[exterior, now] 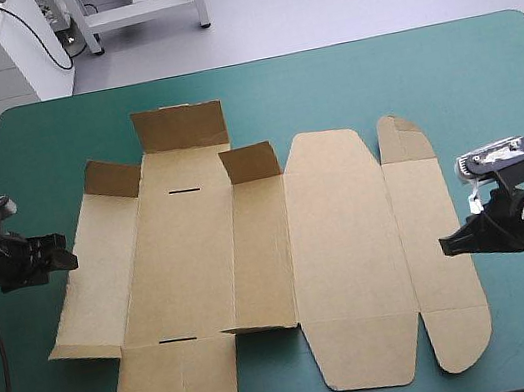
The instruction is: Fold the box
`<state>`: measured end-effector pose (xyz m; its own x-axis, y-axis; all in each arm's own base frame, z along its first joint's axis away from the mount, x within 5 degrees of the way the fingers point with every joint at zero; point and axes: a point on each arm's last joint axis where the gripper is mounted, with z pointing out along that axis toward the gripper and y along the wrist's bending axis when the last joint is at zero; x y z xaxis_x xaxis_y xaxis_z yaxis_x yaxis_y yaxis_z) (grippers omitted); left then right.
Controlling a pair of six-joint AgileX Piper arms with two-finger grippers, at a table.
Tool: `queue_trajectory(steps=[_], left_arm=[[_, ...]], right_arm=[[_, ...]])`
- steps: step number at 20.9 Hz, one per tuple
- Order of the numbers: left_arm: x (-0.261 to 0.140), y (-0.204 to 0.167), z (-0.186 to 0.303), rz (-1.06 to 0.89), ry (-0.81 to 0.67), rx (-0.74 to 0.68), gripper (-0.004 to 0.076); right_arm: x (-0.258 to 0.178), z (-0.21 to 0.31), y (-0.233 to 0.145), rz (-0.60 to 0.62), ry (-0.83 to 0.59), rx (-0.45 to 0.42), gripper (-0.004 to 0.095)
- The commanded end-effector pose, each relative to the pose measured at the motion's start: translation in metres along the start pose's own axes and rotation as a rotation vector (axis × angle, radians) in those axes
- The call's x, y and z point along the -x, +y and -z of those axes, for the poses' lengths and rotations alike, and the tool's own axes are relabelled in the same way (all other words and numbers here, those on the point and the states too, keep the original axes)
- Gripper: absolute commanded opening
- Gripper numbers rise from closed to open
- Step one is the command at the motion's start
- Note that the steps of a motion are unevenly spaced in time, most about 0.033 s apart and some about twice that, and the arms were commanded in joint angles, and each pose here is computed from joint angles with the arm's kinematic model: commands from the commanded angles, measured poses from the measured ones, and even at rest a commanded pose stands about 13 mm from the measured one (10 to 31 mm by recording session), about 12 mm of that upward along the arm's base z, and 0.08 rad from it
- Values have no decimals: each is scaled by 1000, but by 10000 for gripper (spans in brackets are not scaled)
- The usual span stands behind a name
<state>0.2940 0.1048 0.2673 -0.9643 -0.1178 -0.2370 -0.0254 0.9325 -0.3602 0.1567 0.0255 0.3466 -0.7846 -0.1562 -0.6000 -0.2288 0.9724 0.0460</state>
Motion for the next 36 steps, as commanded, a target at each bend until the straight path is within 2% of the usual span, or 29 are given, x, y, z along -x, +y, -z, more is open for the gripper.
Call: queue_trajectory(steps=[1,10,15,17,18,19,20,21,22,25,28,30,34,36], left_arm=[[-3,-12,9,52,17,-38,516],[2,-27,-53,33,193,-178,515],[6,-39,-56,8,198,-191,482],[6,-40,-54,7,190,-192,411],[7,-40,-52,6,183,-190,323],[7,-40,-51,6,181,-191,267],[8,-41,-51,9,177,-198,145],[8,-41,-51,9,177,-198,93],[8,-41,-51,5,173,-197,-6],[13,-43,-44,-6,146,-195,-6],[14,-48,-35,-98,132,-152,-6],[20,-64,-31,-234,157,-48,-8],[43,-139,-14,-644,124,197,-8],[49,-197,-1,-963,62,353,-8]], right_arm=[[8,9,-1,17,-78,-16,-21],[8,9,-1,19,-78,-16,-20],[7,9,-2,21,-71,-19,-20],[7,9,-2,21,-69,-19,-19],[7,9,-2,21,-67,-18,-19],[7,8,-2,21,-67,-18,-19],[7,8,-2,22,-65,-21,-19],[7,8,-2,24,-64,-24,-19],[7,8,-2,24,-62,-24,-19],[7,8,-3,26,-62,-27,-19],[7,8,-3,30,-61,-33,-19],[7,8,-3,30,-63,-34,-19],[6,8,-3,30,-48,-31,-19],[5,7,-3,41,-33,-29,-20]])
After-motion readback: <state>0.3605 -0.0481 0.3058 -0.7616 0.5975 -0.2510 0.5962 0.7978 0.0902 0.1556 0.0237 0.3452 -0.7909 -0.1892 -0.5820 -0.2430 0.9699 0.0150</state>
